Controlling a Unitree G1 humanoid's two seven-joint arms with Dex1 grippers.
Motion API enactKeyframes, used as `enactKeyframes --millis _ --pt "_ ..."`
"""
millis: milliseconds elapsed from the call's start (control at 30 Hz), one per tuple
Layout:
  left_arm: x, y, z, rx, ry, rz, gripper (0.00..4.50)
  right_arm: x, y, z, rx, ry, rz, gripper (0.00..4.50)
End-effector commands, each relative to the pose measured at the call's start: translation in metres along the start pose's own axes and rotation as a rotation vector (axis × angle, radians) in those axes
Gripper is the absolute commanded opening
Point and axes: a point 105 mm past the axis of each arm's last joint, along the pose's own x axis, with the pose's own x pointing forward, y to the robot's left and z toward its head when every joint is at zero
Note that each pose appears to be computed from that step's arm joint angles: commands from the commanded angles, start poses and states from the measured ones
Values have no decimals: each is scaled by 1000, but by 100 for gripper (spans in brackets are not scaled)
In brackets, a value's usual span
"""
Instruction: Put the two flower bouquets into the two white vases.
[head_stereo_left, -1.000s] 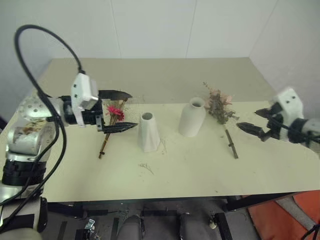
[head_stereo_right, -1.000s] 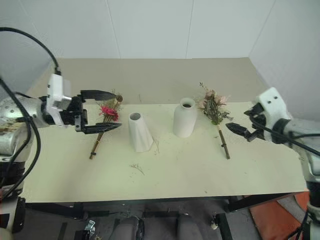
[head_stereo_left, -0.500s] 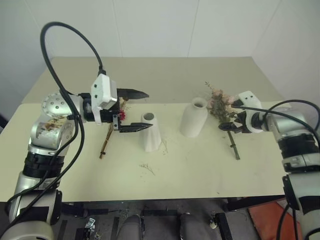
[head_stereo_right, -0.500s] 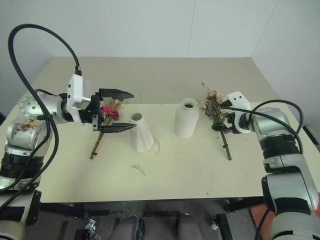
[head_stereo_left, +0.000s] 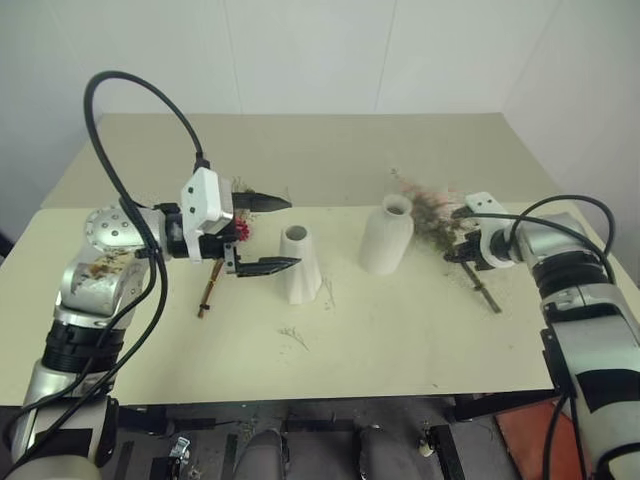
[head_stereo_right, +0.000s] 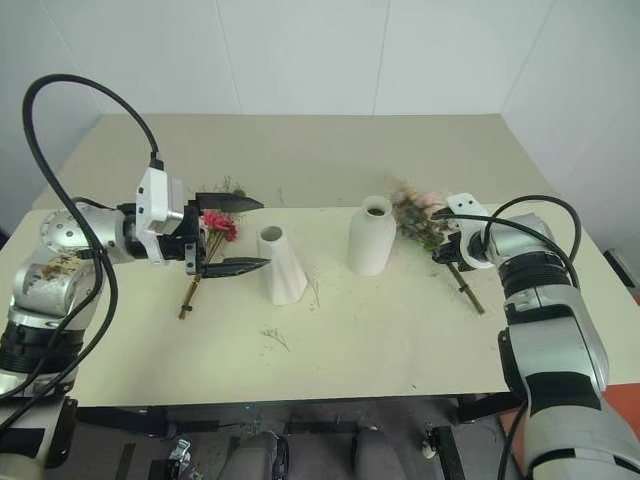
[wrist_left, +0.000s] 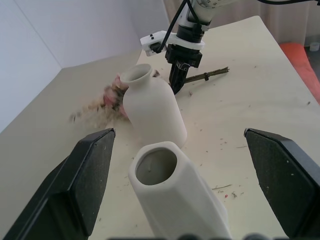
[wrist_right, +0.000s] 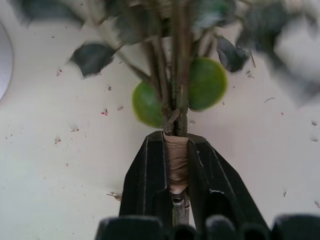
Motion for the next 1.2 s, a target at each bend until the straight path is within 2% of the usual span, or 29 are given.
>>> enactKeyframes --millis 33,167,300,333,433,467,533,600,667,867,1200 --pt "-7 3 9 44 2 28 450 -6 -5 14 -8 -45 -26 23" --pt "-6 5 8 45 3 28 450 -12 -15 25 -4 -109 -120 23" --pt "-6 8 9 49 2 27 450 -43 -42 64 -1 -361 -392 23" --pt "-7 9 9 52 5 28 450 -56 -45 76 15 -447 -429 23" --pt "-10 13 10 57 7 34 450 -121 -40 125 36 -913 -515 23" --pt "-11 14 10 57 7 35 450 -138 -37 132 37 -1018 -540 23" --pt "-13 15 10 54 5 39 450 -164 -26 143 104 -1178 -480 23" --pt "-15 17 9 48 4 47 450 -191 -9 150 208 -1382 -321 23" --pt "-17 18 9 40 -2 57 450 -207 10 152 251 -1520 -179 23" --pt "-25 22 10 17 -18 88 450 -193 58 153 270 -1581 14 23" --pt "-29 15 9 -4 -3 119 450 -163 96 153 232 -1537 93 23"
